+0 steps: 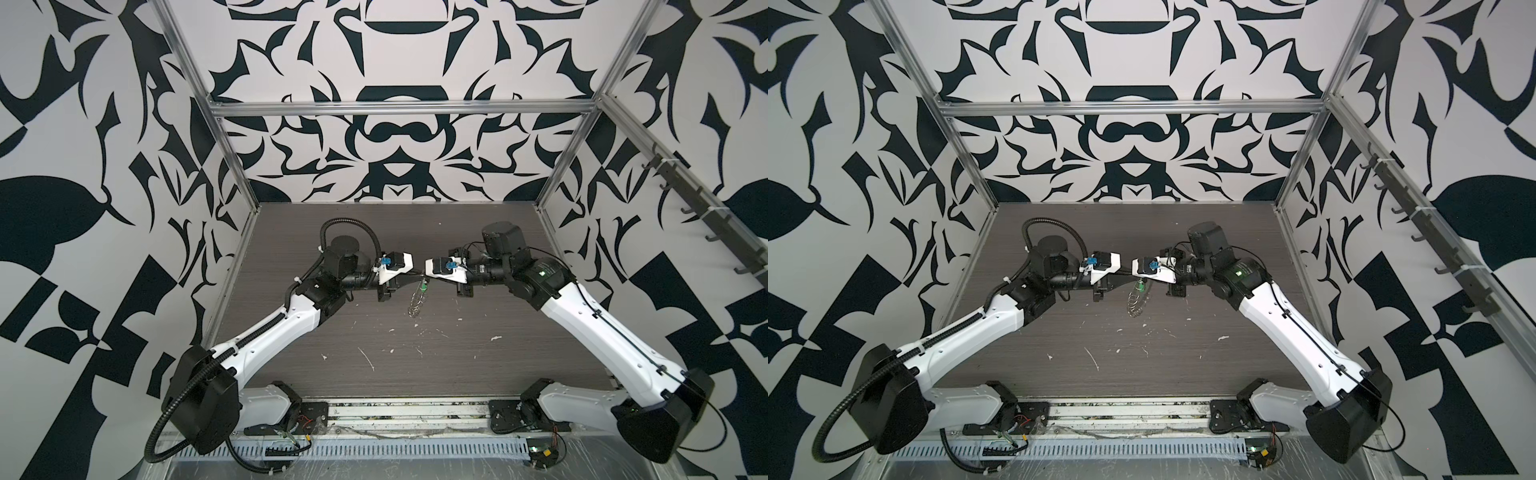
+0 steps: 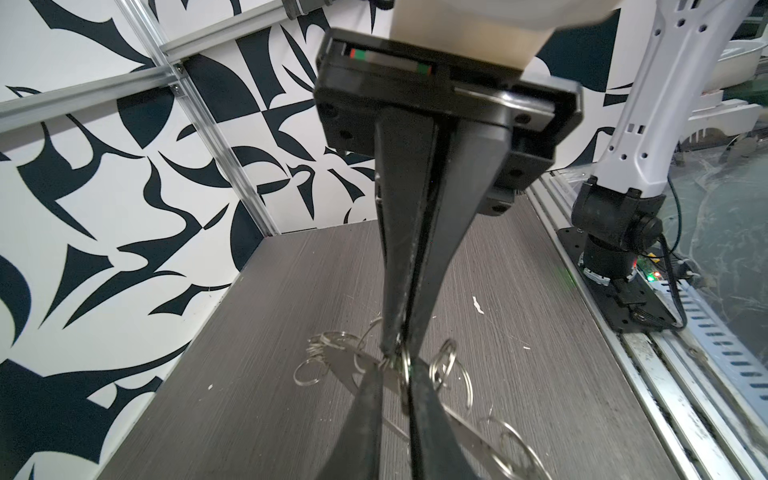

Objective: Remove the keys from the keyring

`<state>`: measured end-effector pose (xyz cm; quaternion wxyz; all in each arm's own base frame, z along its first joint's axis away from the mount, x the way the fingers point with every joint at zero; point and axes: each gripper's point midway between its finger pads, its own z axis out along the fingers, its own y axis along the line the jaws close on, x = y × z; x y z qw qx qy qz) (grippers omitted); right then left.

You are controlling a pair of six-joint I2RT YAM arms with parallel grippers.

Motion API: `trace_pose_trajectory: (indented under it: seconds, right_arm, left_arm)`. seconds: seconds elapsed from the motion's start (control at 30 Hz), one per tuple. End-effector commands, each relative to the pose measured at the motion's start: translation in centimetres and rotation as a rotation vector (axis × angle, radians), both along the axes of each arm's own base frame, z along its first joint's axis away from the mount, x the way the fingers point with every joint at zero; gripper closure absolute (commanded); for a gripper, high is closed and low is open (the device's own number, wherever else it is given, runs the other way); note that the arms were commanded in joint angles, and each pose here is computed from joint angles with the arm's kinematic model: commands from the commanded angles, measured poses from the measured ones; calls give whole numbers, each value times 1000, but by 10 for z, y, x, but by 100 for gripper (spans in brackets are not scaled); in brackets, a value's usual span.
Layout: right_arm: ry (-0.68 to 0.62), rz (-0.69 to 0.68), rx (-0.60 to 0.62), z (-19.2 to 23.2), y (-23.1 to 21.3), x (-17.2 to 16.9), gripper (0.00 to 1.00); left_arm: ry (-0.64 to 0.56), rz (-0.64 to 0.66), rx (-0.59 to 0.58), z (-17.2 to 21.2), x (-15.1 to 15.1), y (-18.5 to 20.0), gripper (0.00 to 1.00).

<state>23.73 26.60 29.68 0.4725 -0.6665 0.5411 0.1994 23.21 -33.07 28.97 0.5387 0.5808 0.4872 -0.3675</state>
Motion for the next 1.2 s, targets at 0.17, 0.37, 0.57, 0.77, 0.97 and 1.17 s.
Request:
trace_pose_trajectory:
  seconds: [0.17,0.37,0.57,0.77,0.97,1.17]
  right_arm:
    - [-45,56,7,22,9,-8,100]
    - [-57,36,25,24,9,-7,100]
    - [-81,-2,89,28,6,-10,75]
    - [-82,-19,111,31,3,-9,73]
    - [-80,-44,114,27,0,-3,73]
    - [-67,-30,217,46,-1,-8,72]
  left_arm:
    - [-11,-4,17,2,2,-2,91]
    - [-40,-13,2,4,-1,0,100]
    - [-47,-26,-53,12,-3,2,100]
    - [-50,-68,-130,23,-9,5,100]
    - [-81,-85,-198,32,-13,9,100]
    - [-113,-86,-246,36,-14,15,100]
